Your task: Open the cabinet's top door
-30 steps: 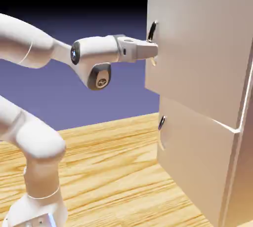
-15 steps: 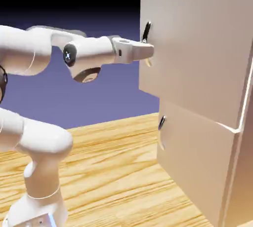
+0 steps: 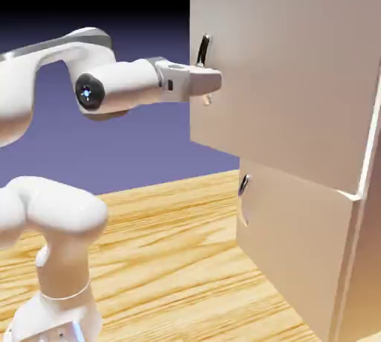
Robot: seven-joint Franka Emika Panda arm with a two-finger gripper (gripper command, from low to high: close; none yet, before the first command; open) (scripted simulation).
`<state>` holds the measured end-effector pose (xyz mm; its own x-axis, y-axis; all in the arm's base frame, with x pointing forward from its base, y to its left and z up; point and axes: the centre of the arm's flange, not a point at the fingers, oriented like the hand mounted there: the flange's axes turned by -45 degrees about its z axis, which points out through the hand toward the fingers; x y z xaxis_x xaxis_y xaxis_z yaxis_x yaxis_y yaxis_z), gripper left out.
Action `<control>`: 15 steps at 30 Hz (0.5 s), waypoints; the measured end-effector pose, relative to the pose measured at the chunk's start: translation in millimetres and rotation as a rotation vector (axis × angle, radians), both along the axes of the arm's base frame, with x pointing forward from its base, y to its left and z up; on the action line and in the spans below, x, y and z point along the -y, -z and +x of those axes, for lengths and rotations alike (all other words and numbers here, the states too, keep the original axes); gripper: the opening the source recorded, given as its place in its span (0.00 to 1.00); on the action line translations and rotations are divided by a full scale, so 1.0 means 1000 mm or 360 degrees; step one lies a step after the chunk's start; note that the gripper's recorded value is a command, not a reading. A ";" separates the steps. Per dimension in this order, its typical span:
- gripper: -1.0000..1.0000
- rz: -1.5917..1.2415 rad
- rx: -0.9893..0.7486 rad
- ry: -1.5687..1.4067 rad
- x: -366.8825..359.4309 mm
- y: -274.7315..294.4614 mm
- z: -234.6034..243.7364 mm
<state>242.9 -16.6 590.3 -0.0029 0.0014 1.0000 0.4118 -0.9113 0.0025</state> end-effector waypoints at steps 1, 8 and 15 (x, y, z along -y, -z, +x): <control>0.00 0.0000 0.0000 -0.0018 0.003 0.000 -0.003; 0.00 0.0002 -0.0001 -0.0162 0.030 0.000 -0.026; 0.00 0.0000 -0.0004 -0.0337 0.066 0.001 -0.050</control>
<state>192.5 -82.5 589.4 -0.0008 0.0010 1.0000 0.5941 -0.8044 0.0013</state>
